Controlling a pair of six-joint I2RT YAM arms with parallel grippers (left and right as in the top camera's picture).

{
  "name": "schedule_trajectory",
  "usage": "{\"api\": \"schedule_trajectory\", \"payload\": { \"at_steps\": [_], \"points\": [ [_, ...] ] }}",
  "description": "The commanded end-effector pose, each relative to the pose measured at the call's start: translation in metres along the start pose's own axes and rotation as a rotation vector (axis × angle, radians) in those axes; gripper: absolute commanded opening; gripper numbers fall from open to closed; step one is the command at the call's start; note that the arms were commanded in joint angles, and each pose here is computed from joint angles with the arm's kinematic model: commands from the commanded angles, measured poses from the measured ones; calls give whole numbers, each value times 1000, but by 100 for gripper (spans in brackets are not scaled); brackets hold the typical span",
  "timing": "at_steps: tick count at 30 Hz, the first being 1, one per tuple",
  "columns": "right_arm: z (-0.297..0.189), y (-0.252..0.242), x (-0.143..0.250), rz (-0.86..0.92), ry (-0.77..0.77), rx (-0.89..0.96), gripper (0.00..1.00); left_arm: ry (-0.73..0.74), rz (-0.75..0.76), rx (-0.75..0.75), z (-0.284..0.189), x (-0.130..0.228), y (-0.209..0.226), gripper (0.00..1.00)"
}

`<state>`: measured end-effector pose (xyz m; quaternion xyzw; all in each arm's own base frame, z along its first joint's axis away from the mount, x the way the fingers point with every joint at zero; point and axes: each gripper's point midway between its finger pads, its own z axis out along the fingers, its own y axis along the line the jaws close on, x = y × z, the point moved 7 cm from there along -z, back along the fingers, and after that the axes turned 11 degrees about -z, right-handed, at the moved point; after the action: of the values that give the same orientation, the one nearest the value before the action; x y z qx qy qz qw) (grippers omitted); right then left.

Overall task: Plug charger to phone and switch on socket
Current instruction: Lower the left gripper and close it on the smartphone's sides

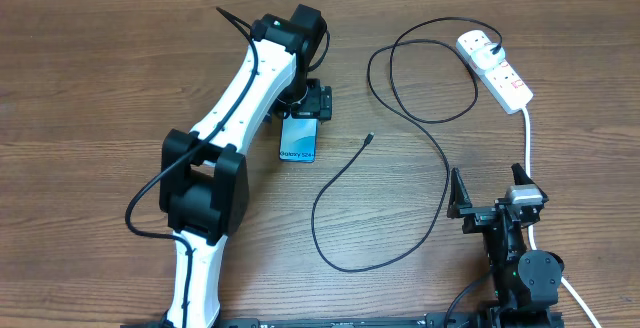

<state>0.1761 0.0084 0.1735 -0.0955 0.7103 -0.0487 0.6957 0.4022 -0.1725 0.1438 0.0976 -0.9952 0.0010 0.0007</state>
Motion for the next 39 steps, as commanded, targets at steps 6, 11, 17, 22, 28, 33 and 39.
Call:
{"api": "schedule_trajectory", "payload": {
  "at_steps": [6,11,17,22,28,33,39],
  "points": [
    [0,-2,3,-4,1,18,100,24,27,-21,29,-9,-5,100],
    [0,-2,3,-4,1,18,100,14,61,-9,32,-11,-8,100],
    [0,-2,3,-4,1,18,100,4,66,-1,32,-17,-3,100],
    [0,-2,3,-4,1,18,100,-10,23,1,33,-20,-3,100],
    [0,-2,3,-4,1,18,100,-16,-66,5,38,-21,-3,100],
    [0,-2,3,-4,1,18,100,-23,-66,8,40,-21,-5,100],
    [0,-2,3,-4,1,18,100,-37,-36,6,50,-22,-6,100]
  ]
}}
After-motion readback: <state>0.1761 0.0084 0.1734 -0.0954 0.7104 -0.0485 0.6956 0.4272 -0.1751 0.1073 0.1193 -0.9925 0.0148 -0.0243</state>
